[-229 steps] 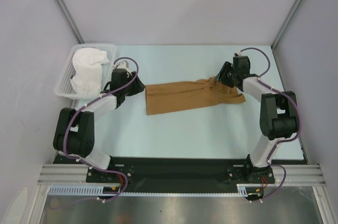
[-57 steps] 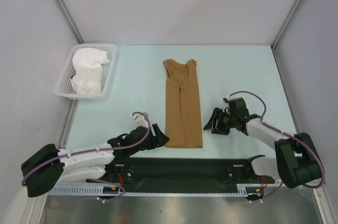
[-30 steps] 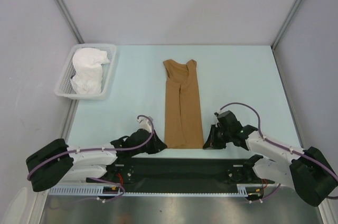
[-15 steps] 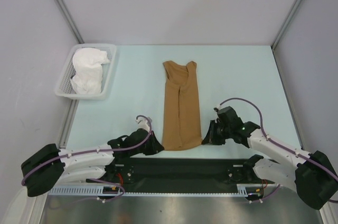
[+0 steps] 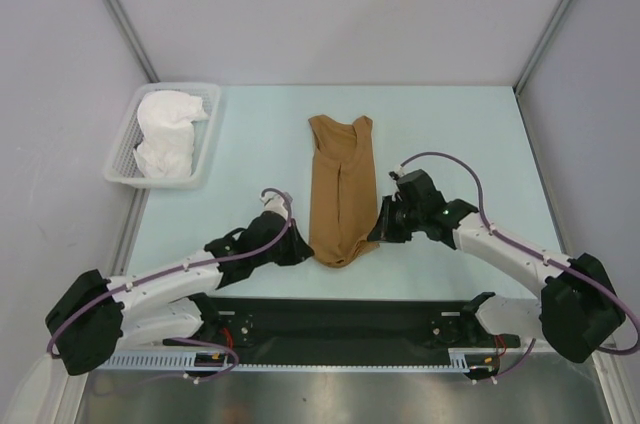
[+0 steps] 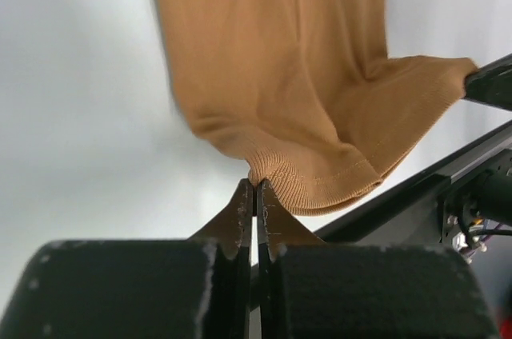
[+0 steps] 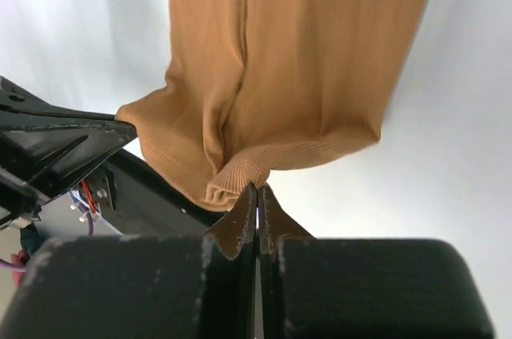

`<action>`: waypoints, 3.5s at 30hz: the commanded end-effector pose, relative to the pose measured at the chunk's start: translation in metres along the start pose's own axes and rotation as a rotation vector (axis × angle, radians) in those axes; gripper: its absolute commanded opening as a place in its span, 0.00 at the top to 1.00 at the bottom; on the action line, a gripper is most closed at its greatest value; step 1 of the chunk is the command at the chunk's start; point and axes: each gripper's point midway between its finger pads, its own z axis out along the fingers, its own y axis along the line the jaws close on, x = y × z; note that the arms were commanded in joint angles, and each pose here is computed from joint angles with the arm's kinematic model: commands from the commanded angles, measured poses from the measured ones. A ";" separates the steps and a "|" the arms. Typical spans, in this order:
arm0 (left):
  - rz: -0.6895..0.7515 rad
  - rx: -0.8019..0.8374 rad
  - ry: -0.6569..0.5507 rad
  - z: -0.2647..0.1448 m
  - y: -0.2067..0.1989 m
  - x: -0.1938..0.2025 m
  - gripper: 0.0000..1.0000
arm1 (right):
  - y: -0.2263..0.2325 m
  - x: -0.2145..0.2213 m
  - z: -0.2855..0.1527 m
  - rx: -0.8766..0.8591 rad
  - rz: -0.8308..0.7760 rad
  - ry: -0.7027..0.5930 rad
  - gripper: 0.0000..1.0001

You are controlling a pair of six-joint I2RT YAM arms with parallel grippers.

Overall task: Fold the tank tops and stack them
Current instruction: Fold the tank top

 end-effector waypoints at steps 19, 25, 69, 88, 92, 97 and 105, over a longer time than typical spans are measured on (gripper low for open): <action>0.115 -0.056 -0.160 0.025 -0.029 -0.153 1.00 | 0.001 -0.157 -0.011 0.017 -0.034 -0.246 1.00; 0.085 -0.082 -0.155 0.046 -0.019 -0.179 1.00 | -0.007 -0.177 0.008 0.036 -0.030 -0.215 1.00; 0.015 -0.025 -0.145 0.062 0.014 -0.193 0.16 | -0.058 -0.165 0.027 -0.023 0.116 -0.239 0.37; 0.019 -0.031 -0.010 0.084 0.032 -0.098 0.24 | -0.066 -0.087 0.068 0.018 0.083 -0.084 0.50; 0.025 -0.021 -0.013 0.090 0.029 -0.103 0.39 | -0.072 -0.084 0.075 0.028 0.090 -0.076 0.58; 0.027 -0.006 0.000 0.092 0.027 -0.097 0.68 | -0.073 -0.081 0.081 0.025 0.089 -0.051 0.84; 0.024 0.005 0.032 0.079 0.030 -0.061 1.00 | -0.077 -0.052 0.058 0.049 0.076 -0.038 1.00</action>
